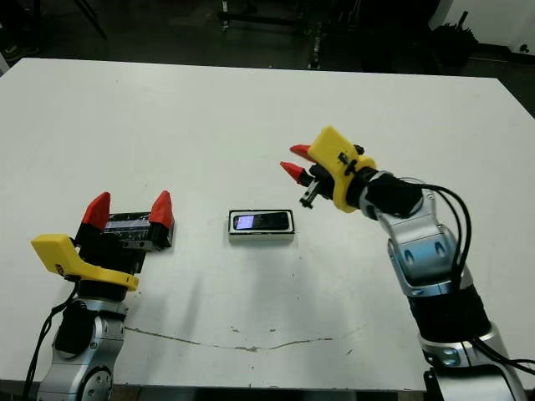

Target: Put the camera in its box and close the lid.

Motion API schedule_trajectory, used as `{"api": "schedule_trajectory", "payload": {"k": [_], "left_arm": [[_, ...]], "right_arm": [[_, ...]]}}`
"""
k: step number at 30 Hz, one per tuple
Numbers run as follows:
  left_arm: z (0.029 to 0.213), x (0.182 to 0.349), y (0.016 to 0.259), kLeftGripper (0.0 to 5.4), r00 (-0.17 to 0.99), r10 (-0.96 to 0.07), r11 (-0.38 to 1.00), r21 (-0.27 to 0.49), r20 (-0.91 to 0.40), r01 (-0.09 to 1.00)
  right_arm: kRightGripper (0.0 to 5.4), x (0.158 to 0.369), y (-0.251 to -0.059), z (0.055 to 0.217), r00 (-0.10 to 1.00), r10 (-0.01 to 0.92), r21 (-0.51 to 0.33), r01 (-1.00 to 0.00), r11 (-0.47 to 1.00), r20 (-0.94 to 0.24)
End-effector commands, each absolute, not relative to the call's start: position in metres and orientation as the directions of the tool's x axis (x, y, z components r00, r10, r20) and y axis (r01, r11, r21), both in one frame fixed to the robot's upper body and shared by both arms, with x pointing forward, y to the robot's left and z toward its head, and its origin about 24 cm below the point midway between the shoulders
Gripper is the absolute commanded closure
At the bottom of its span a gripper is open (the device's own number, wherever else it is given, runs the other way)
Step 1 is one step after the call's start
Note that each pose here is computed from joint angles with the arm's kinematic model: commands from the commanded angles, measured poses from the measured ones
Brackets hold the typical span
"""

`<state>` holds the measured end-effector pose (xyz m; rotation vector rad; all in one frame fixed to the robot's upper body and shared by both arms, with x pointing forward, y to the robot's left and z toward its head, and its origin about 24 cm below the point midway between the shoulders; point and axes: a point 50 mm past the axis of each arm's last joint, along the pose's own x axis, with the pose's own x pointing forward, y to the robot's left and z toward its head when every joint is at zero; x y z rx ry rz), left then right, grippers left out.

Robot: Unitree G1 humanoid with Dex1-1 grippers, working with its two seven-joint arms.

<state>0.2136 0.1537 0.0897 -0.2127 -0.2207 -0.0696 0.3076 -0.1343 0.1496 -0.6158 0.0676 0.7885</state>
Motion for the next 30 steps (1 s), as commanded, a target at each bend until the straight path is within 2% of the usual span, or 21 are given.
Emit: {"api": "schedule_trajectory", "payload": {"k": [1, 5, 11, 16, 26, 30], "left_arm": [[0.087, 0.212, 0.155, 0.0, 0.977, -0.038, 0.977, -0.197, 0.212, 0.081], [0.086, 0.212, 0.155, 0.0, 0.977, -0.039, 0.973, -0.215, 0.211, 0.085], [0.086, 0.211, 0.156, 0.0, 0.977, -0.044, 0.973, -0.213, 0.21, 0.089], [0.086, 0.211, 0.157, 0.0, 0.977, -0.043, 0.978, -0.192, 0.21, 0.085], [0.087, 0.211, 0.157, 0.0, 0.976, -0.048, 0.974, -0.209, 0.211, 0.093], [0.088, 0.211, 0.157, 0.0, 0.977, -0.049, 0.973, -0.213, 0.207, 0.094]], "right_arm": [[4.84, 0.304, -0.132, 0.141, 0.724, 0.611, -0.507, -0.675, 0.535, -0.32], [5.38, 0.3, -0.13, 0.128, 0.717, 0.576, -0.49, -0.693, 0.529, -0.392], [5.38, 0.291, -0.13, 0.108, 0.7, 0.552, -0.467, -0.714, 0.522, -0.454], [5.38, 0.285, -0.134, 0.09, 0.667, 0.55, -0.407, -0.744, 0.53, -0.502], [5.38, 0.274, -0.145, 0.055, 0.615, 0.507, -0.395, -0.783, 0.48, -0.604], [5.38, 0.271, -0.149, 0.049, 0.598, 0.505, -0.371, -0.794, 0.482, -0.623]]}}
